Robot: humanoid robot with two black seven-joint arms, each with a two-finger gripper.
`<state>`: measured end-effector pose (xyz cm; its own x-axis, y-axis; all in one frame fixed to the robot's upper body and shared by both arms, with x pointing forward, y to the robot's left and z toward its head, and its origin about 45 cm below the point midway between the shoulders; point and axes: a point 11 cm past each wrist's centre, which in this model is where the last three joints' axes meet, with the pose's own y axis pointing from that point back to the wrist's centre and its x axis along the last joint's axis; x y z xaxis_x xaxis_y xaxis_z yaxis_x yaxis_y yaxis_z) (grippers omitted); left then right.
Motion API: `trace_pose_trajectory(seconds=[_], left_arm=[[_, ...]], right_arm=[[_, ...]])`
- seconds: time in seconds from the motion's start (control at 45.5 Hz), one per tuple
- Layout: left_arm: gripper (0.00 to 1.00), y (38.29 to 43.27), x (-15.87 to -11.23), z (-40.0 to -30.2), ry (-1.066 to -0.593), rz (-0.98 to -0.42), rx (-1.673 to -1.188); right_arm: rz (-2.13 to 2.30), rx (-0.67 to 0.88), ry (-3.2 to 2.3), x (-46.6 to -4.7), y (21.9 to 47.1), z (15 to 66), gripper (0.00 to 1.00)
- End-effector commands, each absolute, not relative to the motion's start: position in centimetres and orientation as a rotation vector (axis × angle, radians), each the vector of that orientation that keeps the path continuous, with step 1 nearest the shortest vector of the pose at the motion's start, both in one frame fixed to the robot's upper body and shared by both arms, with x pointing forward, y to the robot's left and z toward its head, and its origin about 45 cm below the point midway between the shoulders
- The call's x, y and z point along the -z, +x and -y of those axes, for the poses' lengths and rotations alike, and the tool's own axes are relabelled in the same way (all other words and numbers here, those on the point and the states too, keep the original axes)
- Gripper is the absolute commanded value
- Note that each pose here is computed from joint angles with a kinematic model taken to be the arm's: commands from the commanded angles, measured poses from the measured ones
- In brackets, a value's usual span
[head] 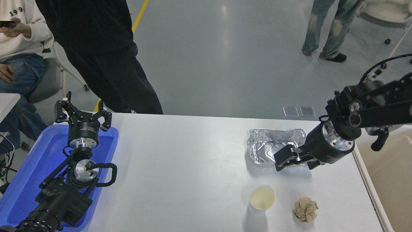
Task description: Pick up paper cup place in dustbin
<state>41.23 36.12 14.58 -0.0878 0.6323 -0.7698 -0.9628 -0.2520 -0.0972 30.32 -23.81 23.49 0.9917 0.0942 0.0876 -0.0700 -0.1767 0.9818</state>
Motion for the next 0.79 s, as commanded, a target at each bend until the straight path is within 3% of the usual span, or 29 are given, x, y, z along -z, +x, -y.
trace_pose_trajectory(seconds=[0.0, 0.769], left_arm=[[0.99, 41.23, -14.58, -36.12, -0.858, -0.532, -1.649], [0.99, 41.23, -14.58, -36.12, -0.858, -0.532, -1.649]], right_arm=[[-0.007, -0.134, 1.767, -20.0, 29.6, 23.1, 1.0], [0.005, -0.125, 1.775, -13.1, 28.3, 23.2, 1.0]])
